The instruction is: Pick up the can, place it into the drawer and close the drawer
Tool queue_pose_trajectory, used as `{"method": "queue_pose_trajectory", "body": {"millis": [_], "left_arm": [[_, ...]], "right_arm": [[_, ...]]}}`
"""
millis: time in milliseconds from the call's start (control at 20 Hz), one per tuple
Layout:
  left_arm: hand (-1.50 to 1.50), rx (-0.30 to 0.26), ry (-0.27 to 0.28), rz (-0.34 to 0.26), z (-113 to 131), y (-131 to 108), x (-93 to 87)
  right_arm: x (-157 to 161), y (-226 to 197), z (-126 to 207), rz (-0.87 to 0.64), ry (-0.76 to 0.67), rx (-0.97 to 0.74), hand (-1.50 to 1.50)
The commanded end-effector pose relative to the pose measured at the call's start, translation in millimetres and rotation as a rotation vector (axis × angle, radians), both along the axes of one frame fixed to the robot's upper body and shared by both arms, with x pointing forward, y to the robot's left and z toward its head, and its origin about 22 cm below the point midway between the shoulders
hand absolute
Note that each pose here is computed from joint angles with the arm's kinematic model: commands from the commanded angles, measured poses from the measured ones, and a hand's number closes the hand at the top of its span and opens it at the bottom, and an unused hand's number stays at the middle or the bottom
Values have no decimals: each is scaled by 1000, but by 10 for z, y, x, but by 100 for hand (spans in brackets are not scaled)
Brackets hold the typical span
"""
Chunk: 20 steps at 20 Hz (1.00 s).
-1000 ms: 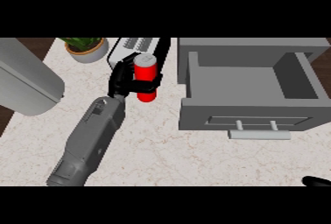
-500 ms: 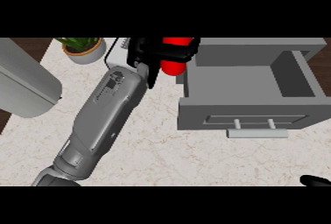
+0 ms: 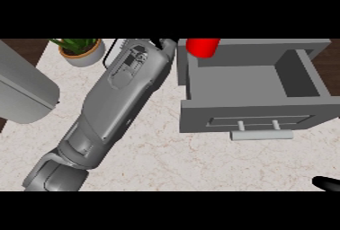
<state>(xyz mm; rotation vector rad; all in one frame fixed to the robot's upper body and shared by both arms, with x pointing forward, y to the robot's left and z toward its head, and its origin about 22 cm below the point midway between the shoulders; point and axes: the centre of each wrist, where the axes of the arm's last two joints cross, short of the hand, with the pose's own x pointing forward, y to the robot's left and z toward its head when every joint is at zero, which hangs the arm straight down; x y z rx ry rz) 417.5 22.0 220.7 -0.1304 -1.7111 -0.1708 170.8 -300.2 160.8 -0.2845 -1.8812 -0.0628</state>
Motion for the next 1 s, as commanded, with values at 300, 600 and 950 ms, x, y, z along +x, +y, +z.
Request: {"method": "queue_pose_trajectory", "body": {"millis": [300, 600, 950], "left_arm": [[150, 68, 30, 11, 354, -309, 120], [150, 112, 4, 65, 377, -458, 83], [-150, 115, 13, 156, 277, -405, 167]], "right_arm": [[-34, 36, 121, 23, -28, 1, -150], [148, 65, 79, 44, -14, -8, -150], [97, 39, 106, 55, -22, -25, -150]]}}
